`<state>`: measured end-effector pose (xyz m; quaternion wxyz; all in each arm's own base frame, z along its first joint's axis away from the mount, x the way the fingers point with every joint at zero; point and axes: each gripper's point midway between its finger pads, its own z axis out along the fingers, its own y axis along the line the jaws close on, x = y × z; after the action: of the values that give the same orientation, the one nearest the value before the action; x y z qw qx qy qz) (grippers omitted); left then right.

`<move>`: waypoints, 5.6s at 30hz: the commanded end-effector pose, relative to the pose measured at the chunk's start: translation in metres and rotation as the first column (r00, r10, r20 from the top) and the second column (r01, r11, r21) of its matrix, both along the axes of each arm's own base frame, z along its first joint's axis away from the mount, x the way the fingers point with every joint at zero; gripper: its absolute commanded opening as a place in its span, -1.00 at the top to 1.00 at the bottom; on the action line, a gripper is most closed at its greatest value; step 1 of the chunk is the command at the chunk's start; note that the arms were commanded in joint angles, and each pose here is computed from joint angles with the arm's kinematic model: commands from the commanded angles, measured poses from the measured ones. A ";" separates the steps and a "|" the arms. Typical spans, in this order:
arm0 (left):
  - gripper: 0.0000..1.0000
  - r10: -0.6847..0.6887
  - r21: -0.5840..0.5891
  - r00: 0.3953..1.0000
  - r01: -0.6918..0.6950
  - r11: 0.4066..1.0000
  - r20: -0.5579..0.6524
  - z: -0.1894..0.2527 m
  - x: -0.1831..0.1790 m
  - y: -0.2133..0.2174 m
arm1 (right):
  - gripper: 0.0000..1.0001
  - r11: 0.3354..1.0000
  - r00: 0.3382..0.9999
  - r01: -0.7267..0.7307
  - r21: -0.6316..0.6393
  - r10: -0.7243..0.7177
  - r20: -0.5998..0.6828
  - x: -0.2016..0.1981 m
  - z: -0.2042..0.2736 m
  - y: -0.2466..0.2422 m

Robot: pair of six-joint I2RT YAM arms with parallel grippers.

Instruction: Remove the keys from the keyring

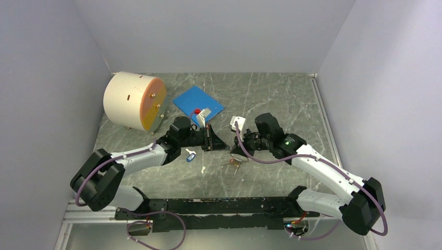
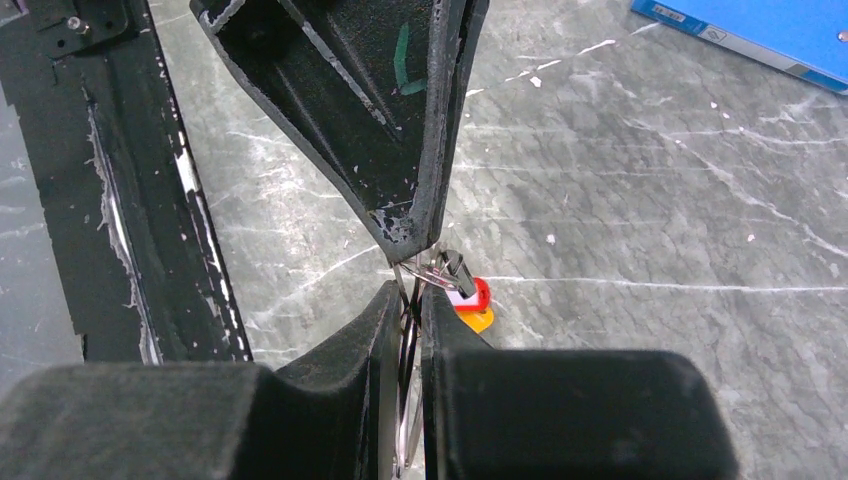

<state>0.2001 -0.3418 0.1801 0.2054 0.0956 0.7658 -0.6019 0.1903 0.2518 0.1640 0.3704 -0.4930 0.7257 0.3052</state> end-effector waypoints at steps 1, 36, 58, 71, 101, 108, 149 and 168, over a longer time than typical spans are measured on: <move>0.95 0.010 -0.055 0.998 -0.013 0.998 -0.056 0.016 0.003 -0.008 | 0.78 0.997 0.995 0.022 0.074 -0.028 0.095 0.013 0.026 0.008; 0.95 0.114 -0.109 0.969 -0.141 0.984 -0.219 0.004 0.009 0.005 | 0.26 0.997 0.997 0.073 0.012 -0.074 0.032 0.003 0.013 -0.001; 0.95 0.117 -0.142 0.962 -0.156 0.978 -0.246 0.005 0.011 0.007 | 0.16 0.997 0.999 0.052 0.050 -0.051 -0.018 0.010 0.008 0.018; 0.95 0.119 -0.145 0.964 -0.156 0.977 -0.237 0.008 0.011 0.007 | 0.33 0.997 1.000 0.018 0.077 -0.018 0.004 0.007 0.009 0.020; 0.95 0.122 -0.181 0.966 -0.166 0.969 -0.229 0.016 0.008 0.011 | 0.39 0.998 0.999 0.043 0.038 -0.044 0.011 0.009 -0.003 0.013; 0.95 0.128 -0.179 0.968 -0.168 0.969 -0.216 0.019 0.007 0.012 | 0.50 0.997 0.998 0.051 0.059 -0.052 0.022 0.011 0.000 0.015; 0.95 0.120 -0.189 0.971 -0.160 0.969 -0.205 0.018 0.005 0.011 | 1.00 0.946 0.943 0.314 0.078 -0.320 0.091 0.049 0.019 -0.005; 0.71 0.120 -0.219 0.992 -0.107 0.970 0.044 0.038 0.021 0.011 | 1.00 0.981 0.963 0.194 0.019 -0.194 0.189 0.037 0.028 -0.013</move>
<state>0.2208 -0.3327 0.1947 0.2221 -0.0282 0.7163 -0.6609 0.2138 0.2541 0.1757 0.4401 -0.4267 0.7445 0.2646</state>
